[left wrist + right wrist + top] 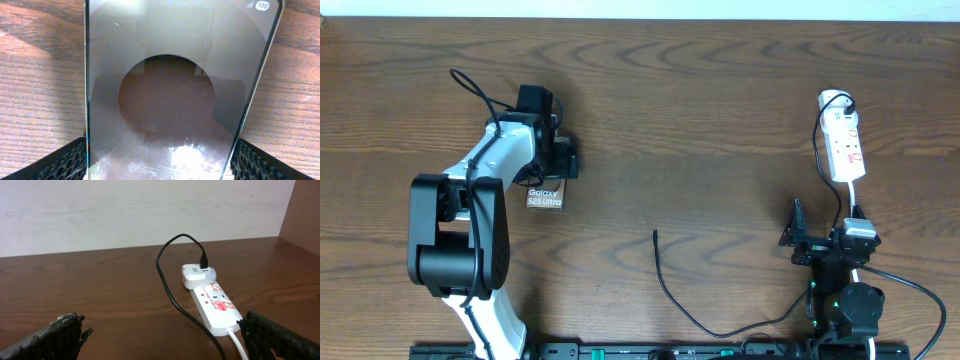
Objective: Plug charger to phone and switch on socket
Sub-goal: 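Lower the left gripper and close it on the phone's long edges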
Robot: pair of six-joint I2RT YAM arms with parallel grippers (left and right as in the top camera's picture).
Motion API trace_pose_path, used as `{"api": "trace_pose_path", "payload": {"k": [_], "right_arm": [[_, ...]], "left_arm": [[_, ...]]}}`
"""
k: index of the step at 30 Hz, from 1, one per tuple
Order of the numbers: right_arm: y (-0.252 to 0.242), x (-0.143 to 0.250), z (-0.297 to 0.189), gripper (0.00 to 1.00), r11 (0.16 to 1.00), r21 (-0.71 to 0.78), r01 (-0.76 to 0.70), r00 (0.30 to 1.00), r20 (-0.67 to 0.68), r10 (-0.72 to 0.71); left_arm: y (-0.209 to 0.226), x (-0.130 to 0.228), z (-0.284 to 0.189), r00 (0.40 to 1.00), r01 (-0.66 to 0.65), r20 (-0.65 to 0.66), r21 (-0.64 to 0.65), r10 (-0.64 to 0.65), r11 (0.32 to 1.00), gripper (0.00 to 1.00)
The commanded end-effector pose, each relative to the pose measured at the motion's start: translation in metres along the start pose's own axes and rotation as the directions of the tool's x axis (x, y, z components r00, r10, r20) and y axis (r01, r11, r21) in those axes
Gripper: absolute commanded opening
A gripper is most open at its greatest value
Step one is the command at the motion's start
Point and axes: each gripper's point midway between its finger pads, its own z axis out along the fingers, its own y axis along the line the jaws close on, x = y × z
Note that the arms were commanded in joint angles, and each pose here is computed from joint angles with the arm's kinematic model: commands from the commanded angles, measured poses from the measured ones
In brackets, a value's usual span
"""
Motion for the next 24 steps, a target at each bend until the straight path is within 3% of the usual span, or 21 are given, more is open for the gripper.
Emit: {"api": "trace_pose_path", "payload": {"k": [1,8,24], "right_arm": [[-0.0001,0.001,-0.0001,0.99,1.0,0.003,0.012,1.0,-0.002,-0.012],[-0.0001,0.001,-0.0001,0.99,1.0,0.003,0.012,1.0,-0.002,-0.012],[-0.0001,0.001,-0.0001,0.99,1.0,0.003,0.012,1.0,-0.002,-0.012]], "left_arm": [[0.0077,0.0178,0.0125,0.998,-0.005,-0.057,-0.041,0.002,0.999,0.88],[0.0076,0.0177,0.0125,0.998,-0.005,-0.057,-0.041,0.002,0.999,0.86],[0.0076,0.0177,0.0125,0.998,-0.005,-0.057,-0.041,0.002,0.999,0.71]]}}
